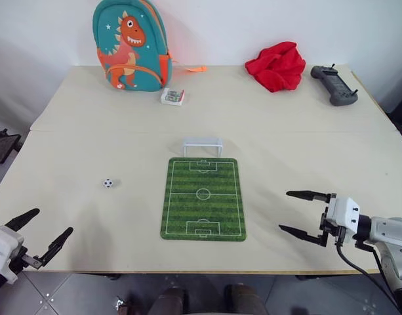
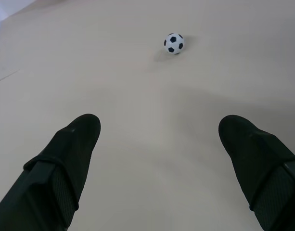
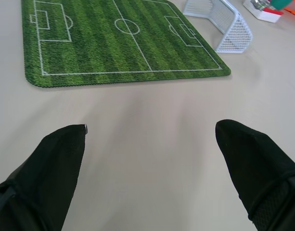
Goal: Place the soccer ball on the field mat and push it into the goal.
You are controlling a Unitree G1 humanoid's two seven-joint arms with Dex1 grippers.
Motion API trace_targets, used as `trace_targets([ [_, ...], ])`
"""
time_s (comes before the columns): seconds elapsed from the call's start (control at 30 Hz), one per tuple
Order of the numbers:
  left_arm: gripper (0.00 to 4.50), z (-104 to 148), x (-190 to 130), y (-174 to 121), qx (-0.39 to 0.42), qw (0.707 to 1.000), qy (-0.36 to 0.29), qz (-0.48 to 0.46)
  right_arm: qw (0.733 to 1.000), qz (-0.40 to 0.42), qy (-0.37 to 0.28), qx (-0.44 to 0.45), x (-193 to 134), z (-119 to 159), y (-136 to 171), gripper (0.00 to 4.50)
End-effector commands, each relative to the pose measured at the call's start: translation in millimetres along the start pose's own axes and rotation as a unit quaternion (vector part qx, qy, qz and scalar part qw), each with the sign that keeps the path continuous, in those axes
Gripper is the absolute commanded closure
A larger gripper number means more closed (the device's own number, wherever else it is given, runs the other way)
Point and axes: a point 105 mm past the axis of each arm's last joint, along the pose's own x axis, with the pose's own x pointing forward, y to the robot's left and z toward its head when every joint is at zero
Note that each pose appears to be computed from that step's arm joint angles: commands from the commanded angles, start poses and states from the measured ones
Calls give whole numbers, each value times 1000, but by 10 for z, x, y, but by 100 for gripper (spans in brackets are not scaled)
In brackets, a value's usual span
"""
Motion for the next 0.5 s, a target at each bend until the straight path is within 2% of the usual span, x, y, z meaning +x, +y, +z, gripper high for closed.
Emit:
trace_targets([
  [0.03, 1, 46, -46, 48, -20, 999, -17, 19, 999, 2, -48, 8, 40, 178, -14, 0],
  [0.1, 1, -43, -120, 103, -76, 996, -15, 51, 987, -3, -155, 47, 148, 466, -9, 0],
  [0.13, 1, -67, -196, 128, -106, 991, -35, 73, 977, -8, -201, 63, 193, 605, -18, 0],
  [0.23, 1, -208, -374, 213, -157, 976, -51, 140, 960, -27, -268, 74, 226, 817, -41, 0],
  [0.4, 1, -363, -380, 29, -193, 974, -32, 113, 958, -22, -279, 70, 262, 866, -1, 0],
  [0.5, 1, -297, -238, -10, -201, 974, -46, 95, 959, -16, -277, 56, 278, 856, 9, 0],
])
